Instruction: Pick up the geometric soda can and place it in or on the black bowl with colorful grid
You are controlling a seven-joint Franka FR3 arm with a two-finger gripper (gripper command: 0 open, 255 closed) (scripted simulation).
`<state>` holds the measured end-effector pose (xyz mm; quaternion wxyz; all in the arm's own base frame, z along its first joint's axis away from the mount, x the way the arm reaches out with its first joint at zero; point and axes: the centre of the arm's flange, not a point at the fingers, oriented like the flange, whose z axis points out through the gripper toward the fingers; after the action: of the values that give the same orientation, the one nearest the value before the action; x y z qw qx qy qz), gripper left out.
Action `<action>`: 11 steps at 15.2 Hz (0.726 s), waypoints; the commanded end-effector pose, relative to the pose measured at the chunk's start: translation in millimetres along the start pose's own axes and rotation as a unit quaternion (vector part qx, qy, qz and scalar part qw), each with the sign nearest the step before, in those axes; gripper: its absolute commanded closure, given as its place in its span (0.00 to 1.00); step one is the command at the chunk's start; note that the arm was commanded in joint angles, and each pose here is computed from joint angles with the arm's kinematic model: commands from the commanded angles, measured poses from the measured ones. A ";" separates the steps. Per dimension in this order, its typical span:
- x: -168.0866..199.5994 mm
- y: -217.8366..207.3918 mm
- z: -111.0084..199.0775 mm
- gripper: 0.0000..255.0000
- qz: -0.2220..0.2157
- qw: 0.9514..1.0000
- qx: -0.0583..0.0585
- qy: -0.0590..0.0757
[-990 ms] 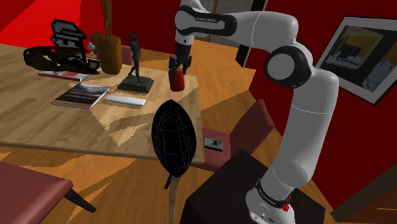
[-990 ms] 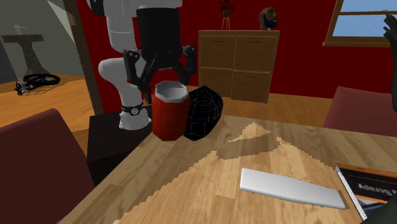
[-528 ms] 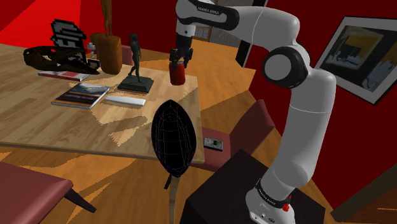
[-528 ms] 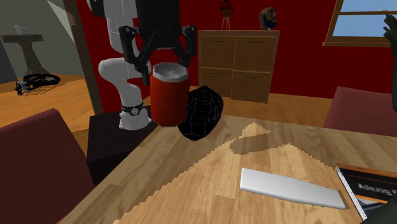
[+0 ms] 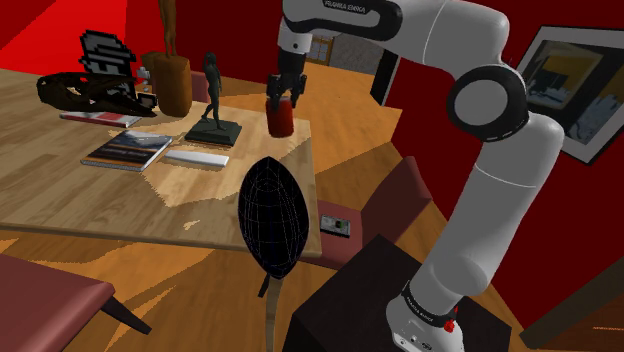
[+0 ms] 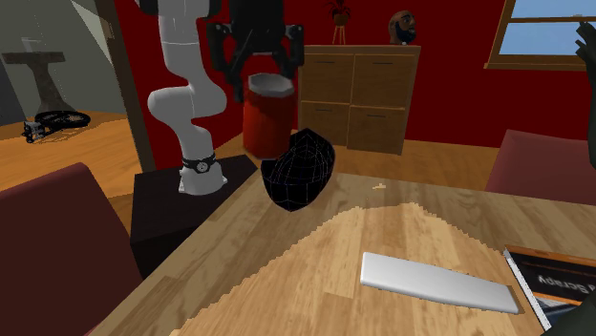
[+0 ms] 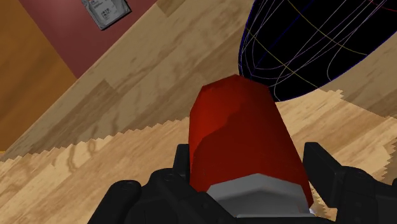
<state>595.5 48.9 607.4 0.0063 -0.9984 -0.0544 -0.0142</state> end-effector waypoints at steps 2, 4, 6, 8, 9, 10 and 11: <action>-26.8 -27.3 -2.6 1.00 0.000 1.000 0.000 0.000; -45.1 -46.0 -5.4 1.00 0.000 1.000 0.000 0.000; -63.5 -64.8 -8.2 1.00 0.000 1.000 0.000 0.000; -81.8 -83.5 -11.1 1.00 0.000 1.000 0.000 0.000; -91.0 -92.9 -12.5 1.00 0.000 1.000 0.000 0.000; -100.2 -102.3 -13.9 1.00 0.000 1.000 0.000 0.000; -109.4 -111.7 -15.3 1.00 0.000 1.000 0.000 0.000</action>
<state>487.2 138.0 621.0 0.0065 -0.9984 -0.0545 -0.0140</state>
